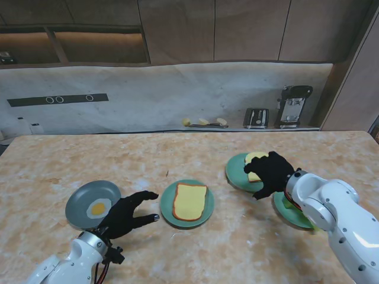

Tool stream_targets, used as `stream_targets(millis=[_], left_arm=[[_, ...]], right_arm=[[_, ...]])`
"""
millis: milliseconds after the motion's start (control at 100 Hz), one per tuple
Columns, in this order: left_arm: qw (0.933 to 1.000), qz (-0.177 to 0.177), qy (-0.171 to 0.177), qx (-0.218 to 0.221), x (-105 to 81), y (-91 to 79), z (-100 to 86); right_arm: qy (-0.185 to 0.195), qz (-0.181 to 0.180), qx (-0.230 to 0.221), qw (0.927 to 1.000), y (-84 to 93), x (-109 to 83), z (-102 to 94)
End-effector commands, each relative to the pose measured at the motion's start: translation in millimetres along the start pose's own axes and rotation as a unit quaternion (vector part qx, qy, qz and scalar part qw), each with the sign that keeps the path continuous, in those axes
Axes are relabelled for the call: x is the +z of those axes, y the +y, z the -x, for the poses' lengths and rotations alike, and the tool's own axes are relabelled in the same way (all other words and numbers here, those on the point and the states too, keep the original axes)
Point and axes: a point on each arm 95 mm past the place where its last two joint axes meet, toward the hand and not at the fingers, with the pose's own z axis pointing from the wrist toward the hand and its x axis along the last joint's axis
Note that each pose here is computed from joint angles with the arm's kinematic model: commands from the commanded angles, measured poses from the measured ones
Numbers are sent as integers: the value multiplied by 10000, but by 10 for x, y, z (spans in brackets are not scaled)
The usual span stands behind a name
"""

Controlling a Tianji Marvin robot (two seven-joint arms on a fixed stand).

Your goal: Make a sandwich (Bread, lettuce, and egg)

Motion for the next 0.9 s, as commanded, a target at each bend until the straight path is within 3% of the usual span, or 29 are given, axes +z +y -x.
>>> stream_targets(millis=[0, 340, 890], left_arm=[[9998, 188, 10, 41, -31, 82, -36], [9991, 405, 76, -23, -71, 220, -141], [9984, 490, 186, -225, -67, 301, -215]], right_arm=[[-81, -243, -15, 9997, -156, -59, -30], [-727, -536, -132, 9958, -453, -284, 106], [-1569, -968, -195, 9827, -757, -612, 290]])
